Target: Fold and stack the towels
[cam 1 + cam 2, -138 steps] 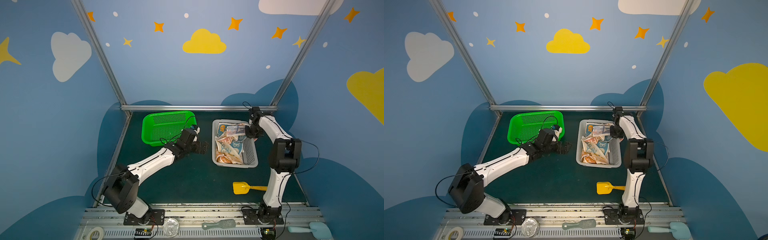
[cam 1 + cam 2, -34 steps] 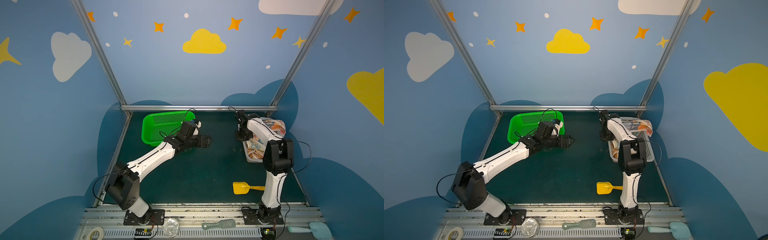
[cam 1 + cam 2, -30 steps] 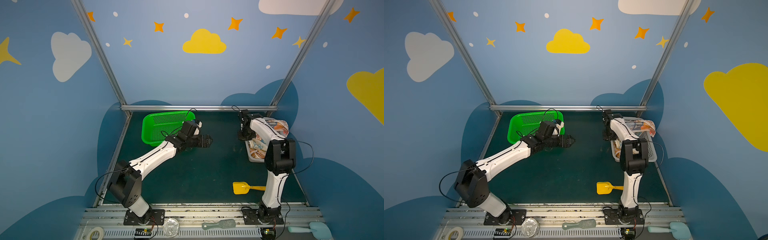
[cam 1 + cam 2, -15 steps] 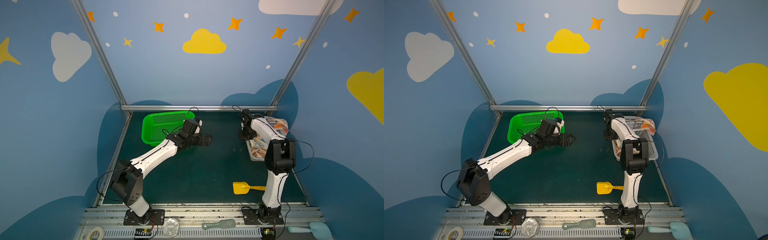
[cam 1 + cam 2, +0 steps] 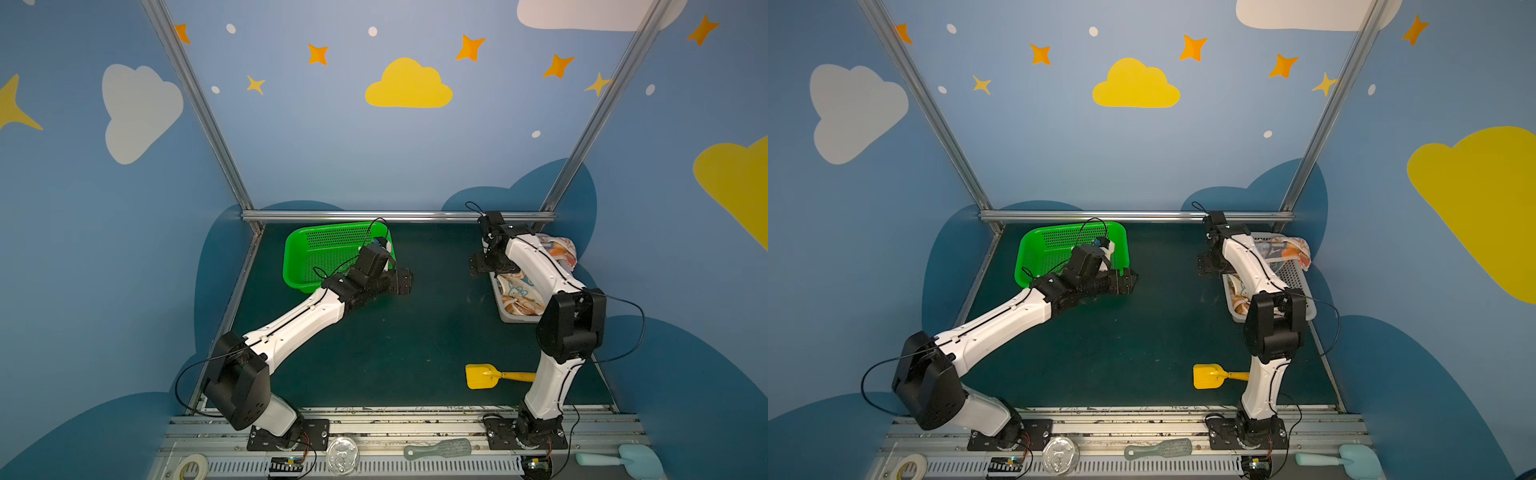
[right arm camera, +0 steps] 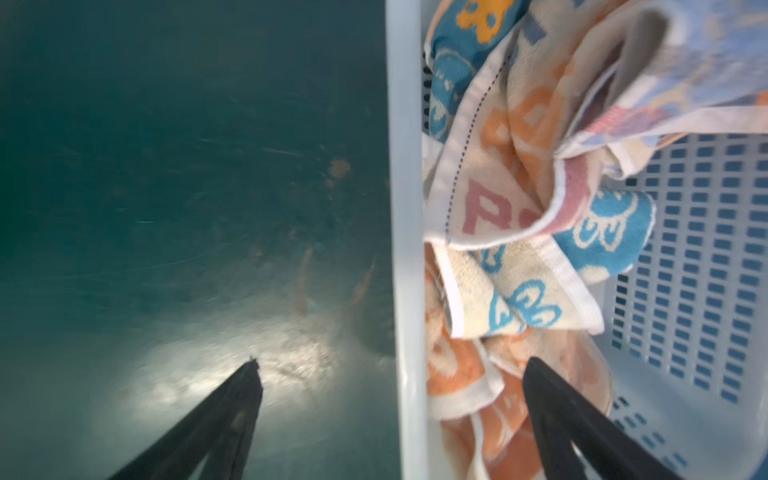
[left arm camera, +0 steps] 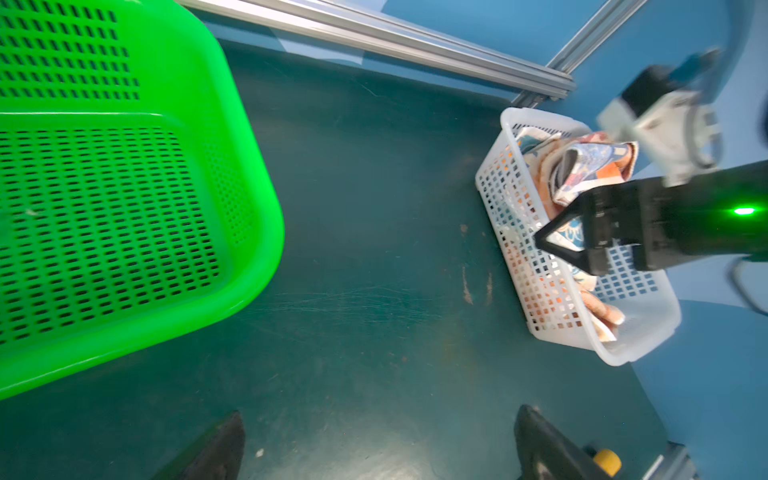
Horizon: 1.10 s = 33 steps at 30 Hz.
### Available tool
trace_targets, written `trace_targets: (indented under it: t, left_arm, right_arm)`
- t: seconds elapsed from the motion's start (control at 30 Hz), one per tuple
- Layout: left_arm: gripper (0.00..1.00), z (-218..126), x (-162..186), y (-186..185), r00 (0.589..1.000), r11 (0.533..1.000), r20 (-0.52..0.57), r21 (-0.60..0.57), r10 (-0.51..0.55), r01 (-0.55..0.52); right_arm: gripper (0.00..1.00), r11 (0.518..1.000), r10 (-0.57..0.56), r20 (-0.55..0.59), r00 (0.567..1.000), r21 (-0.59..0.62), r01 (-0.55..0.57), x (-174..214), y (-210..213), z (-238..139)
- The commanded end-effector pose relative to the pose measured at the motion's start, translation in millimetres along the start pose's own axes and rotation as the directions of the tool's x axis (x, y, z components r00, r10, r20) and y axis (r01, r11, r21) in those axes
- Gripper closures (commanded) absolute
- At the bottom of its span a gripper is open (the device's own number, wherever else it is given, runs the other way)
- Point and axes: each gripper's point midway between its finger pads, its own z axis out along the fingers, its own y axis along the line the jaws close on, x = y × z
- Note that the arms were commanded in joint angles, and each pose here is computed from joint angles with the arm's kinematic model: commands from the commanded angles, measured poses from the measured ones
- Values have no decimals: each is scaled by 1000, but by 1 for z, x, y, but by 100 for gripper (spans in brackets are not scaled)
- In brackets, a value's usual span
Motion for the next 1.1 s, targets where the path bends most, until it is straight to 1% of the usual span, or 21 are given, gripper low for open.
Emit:
trace_targets:
  t: [0.0,0.07,0.13,0.23,0.27,0.33,0.47,0.53,0.6,0.67,0.8,0.83,0.93,1.07]
  left_arm:
    - [0,-13,-3,6,1000,999,22,-38,1,0]
    - [0,-18,-3,7,1000,999,25,-41,2,-1]
    - [0,-24,-4,12,999,998,41,-66,12,-10]
    - [0,-34,-10,25,997,994,79,-106,21,-12]
    - [0,-39,-11,29,996,993,85,-118,16,-6]
    - [0,-50,-13,37,995,991,96,-135,4,9]
    - [0,-70,-11,62,988,983,133,-156,-77,98]
    - [0,-81,-10,74,979,978,165,-151,-119,145]
    - [0,-91,-7,83,970,971,192,-155,-149,180]
    - [0,-97,-5,86,965,970,204,-141,-165,196]
    - [0,-103,-4,88,957,969,213,-104,-198,224]
    - [0,-103,-4,91,954,966,220,-113,-205,234]
    - [0,-106,-4,103,943,950,240,-154,-232,272]
    - [0,-106,-5,112,938,949,255,-150,-235,279]
  right_arm:
    - [2,995,94,32,995,-20,-93,-3,3,-29]
    - [2,988,137,23,990,-77,-135,-5,11,-36]
    - [2,972,150,9,989,-183,-145,-7,28,-40]
    - [2,925,149,-2,989,-352,-140,-9,63,-49]
    - [2,913,152,3,988,-385,-139,-11,73,-50]
    - [2,895,123,39,992,-436,-93,-17,98,-51]
    - [2,876,79,54,995,-480,-44,-26,146,-50]
    - [2,865,62,22,998,-499,-43,-27,171,-45]
    - [2,863,33,12,999,-505,-22,-28,191,-42]
    - [2,858,11,23,1000,-514,2,-30,211,-39]
    - [3,816,-10,31,999,-578,26,-35,250,-30]
    - [5,807,-8,25,1000,-590,21,-37,257,-26]
    - [14,788,-15,19,1000,-615,23,-40,276,-17]
    - [20,770,-38,26,999,-636,45,-43,297,-4]
